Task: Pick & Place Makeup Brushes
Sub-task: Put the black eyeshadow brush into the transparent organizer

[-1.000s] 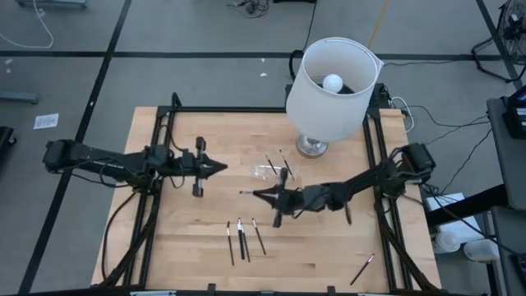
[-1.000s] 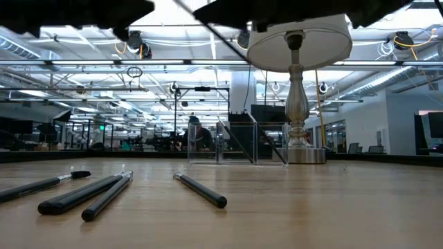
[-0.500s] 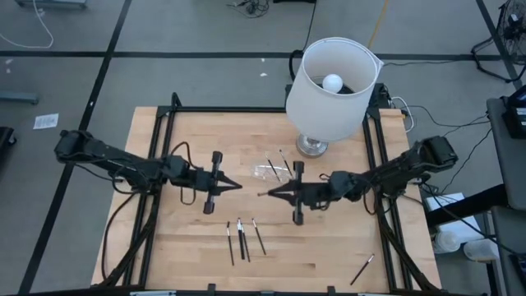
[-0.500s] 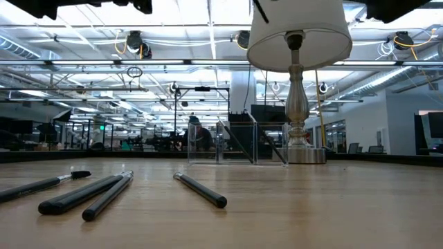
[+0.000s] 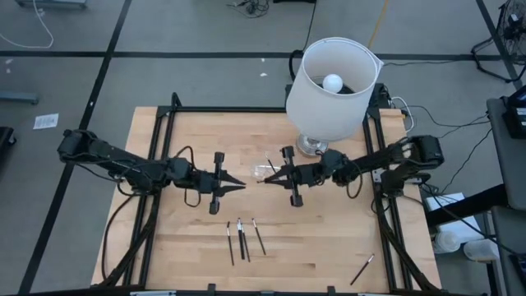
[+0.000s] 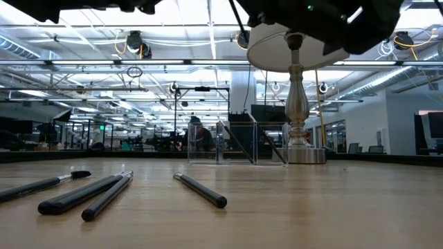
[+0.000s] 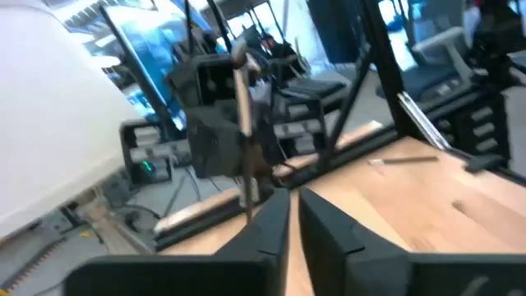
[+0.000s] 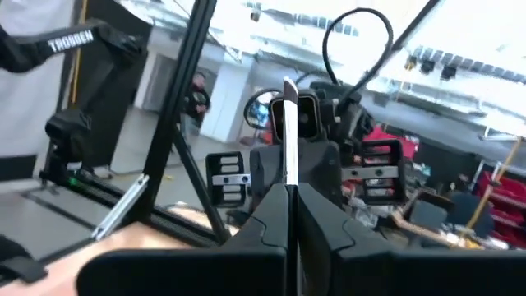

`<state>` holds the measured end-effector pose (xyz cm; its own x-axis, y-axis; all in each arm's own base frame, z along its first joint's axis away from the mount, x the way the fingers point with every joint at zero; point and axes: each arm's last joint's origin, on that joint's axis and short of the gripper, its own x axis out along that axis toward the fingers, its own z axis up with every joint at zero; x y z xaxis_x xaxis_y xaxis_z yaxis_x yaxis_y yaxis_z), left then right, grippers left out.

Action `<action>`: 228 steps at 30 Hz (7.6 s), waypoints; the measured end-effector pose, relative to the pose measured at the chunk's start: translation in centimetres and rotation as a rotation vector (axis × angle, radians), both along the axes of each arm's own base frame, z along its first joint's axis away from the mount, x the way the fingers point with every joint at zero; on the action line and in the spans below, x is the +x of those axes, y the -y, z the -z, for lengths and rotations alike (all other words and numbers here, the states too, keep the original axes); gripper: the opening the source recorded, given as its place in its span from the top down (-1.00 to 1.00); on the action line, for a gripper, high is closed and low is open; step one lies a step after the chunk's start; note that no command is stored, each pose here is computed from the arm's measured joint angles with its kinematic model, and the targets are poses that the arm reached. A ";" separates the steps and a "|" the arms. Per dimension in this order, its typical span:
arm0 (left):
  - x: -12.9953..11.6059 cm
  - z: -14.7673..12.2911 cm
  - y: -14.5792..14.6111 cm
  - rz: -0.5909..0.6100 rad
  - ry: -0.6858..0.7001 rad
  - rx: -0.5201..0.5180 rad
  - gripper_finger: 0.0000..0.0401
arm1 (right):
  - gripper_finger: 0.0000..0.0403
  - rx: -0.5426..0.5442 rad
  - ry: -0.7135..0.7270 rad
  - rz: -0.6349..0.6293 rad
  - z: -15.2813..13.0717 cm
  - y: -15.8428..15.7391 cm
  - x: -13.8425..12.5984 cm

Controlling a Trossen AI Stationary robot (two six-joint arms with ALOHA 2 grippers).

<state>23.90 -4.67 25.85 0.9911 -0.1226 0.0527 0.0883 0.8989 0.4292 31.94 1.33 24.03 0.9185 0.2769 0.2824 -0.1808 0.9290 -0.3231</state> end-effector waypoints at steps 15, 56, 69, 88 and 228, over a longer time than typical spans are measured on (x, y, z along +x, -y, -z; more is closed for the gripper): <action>0.9 -0.1 -0.4 -0.021 0.092 0.026 -0.07 | 1.00 -0.023 0.044 -0.055 1.0 0.6 1.6; 1.1 -0.1 0.0 0.100 0.131 0.034 0.60 | 1.00 -0.036 0.012 -0.052 0.8 0.5 5.5; 1.1 0.1 0.0 0.095 0.109 0.074 0.91 | 1.00 -0.036 0.004 -0.053 0.8 0.5 5.5; -5.6 -2.2 -1.6 -0.035 0.104 -0.020 0.92 | 0.38 -0.010 -0.203 0.091 1.8 1.0 4.2; 3.0 13.4 -10.1 -0.331 0.010 -0.483 0.92 | 1.00 0.151 0.098 0.215 3.1 -0.7 -20.0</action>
<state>26.94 5.39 12.50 0.9717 0.2335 0.0357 -0.2322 0.9720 -0.0367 11.97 2.06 20.95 0.9176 0.0271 0.3965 0.0507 0.9816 -0.1843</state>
